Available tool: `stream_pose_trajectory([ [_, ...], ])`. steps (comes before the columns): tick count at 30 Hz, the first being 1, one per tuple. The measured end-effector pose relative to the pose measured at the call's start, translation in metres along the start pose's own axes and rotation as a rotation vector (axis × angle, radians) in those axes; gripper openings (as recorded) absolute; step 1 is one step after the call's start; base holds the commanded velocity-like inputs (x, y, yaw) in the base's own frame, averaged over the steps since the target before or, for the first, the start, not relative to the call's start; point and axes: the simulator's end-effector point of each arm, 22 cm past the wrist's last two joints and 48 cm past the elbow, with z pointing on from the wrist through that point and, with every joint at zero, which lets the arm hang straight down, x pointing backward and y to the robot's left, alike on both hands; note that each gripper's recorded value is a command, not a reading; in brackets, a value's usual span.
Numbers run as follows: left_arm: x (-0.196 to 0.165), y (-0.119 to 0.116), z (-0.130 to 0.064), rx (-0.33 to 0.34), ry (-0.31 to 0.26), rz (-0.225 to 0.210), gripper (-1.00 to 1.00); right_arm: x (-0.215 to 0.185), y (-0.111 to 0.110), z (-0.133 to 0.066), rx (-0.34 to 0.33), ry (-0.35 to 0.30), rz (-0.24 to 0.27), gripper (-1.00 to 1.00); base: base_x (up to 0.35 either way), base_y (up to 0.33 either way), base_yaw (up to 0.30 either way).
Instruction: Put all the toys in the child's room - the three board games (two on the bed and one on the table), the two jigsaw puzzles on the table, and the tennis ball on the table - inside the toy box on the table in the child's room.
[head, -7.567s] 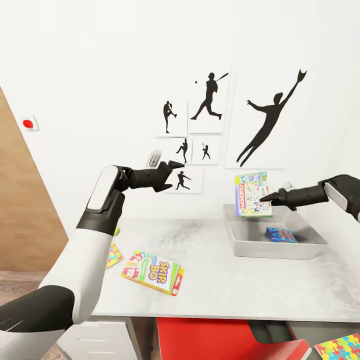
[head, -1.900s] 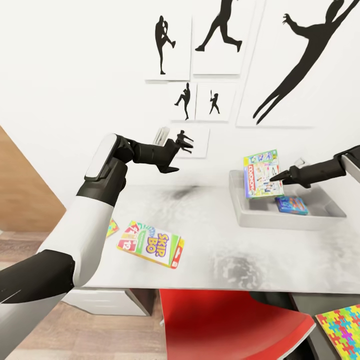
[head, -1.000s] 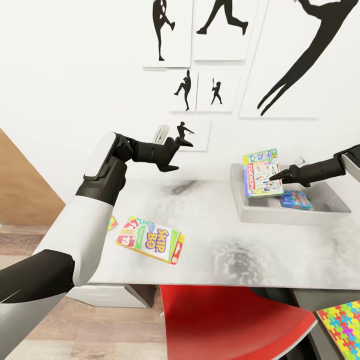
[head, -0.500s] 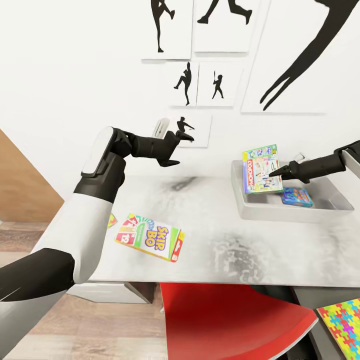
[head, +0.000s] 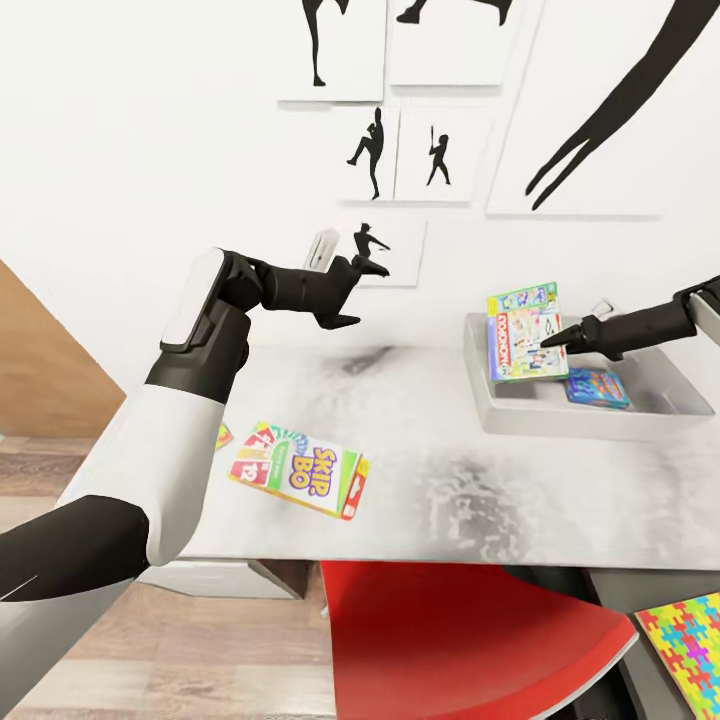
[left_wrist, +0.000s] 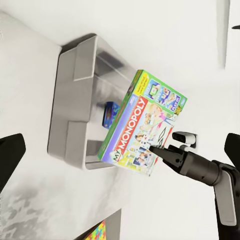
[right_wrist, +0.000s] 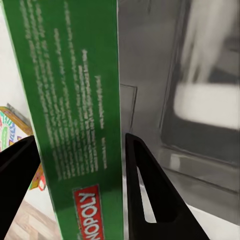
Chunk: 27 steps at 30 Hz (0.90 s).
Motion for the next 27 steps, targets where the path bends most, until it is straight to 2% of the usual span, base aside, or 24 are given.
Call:
stream_pose_trajectory([
  [12, 0.0, 0.012, 0.008, -0.008, 0.008, -0.013, 1.0, -0.011, -0.009, -0.005, 0.018, -0.018, 0.002, -1.0, 0.0, 0.0, 0.0],
  [19, 0.0, 0.017, 0.011, -0.008, 0.011, -0.018, 1.0, -0.016, -0.021, -0.014, 0.039, -0.035, 0.012, -1.0, 0.0, 0.0, 0.0],
  [27, -0.001, 0.023, 0.016, -0.009, 0.015, -0.023, 1.0, -0.014, -0.032, -0.012, 0.056, -0.032, 0.022, -1.0, 0.0, 0.0, 0.0],
])
